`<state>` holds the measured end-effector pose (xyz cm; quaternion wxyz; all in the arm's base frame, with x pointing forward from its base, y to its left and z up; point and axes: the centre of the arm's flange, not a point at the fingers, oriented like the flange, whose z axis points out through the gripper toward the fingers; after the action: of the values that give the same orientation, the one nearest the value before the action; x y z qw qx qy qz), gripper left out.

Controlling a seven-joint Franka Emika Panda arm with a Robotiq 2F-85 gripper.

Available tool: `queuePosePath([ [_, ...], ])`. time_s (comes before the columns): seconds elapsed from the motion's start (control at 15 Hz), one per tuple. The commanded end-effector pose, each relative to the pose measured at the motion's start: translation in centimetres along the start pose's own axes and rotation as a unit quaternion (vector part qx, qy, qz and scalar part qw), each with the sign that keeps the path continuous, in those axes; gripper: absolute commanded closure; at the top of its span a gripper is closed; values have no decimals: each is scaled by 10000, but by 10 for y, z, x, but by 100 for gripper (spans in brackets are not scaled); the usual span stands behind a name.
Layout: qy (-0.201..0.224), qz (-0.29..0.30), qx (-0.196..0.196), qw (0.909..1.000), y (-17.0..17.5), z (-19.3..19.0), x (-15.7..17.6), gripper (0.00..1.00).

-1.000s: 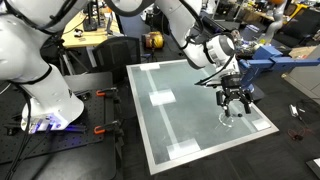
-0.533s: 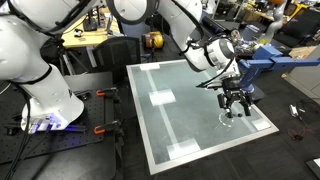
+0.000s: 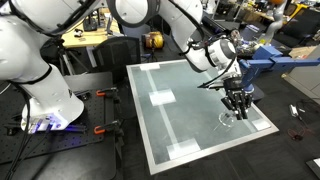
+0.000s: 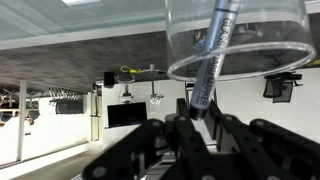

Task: Pick up the marker from the cup and put it on the table

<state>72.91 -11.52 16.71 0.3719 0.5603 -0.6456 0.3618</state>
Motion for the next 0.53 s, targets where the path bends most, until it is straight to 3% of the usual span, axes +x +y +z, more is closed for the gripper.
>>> queuePosePath([
  [0.0, 78, -134, 115, 9998, -8, -3, 6, 100],
  [0.13, 101, -157, 147, 9997, -7, -7, 8, 96],
  [0.47, 183, -165, 241, 9994, -4, -16, 12, 96],
])
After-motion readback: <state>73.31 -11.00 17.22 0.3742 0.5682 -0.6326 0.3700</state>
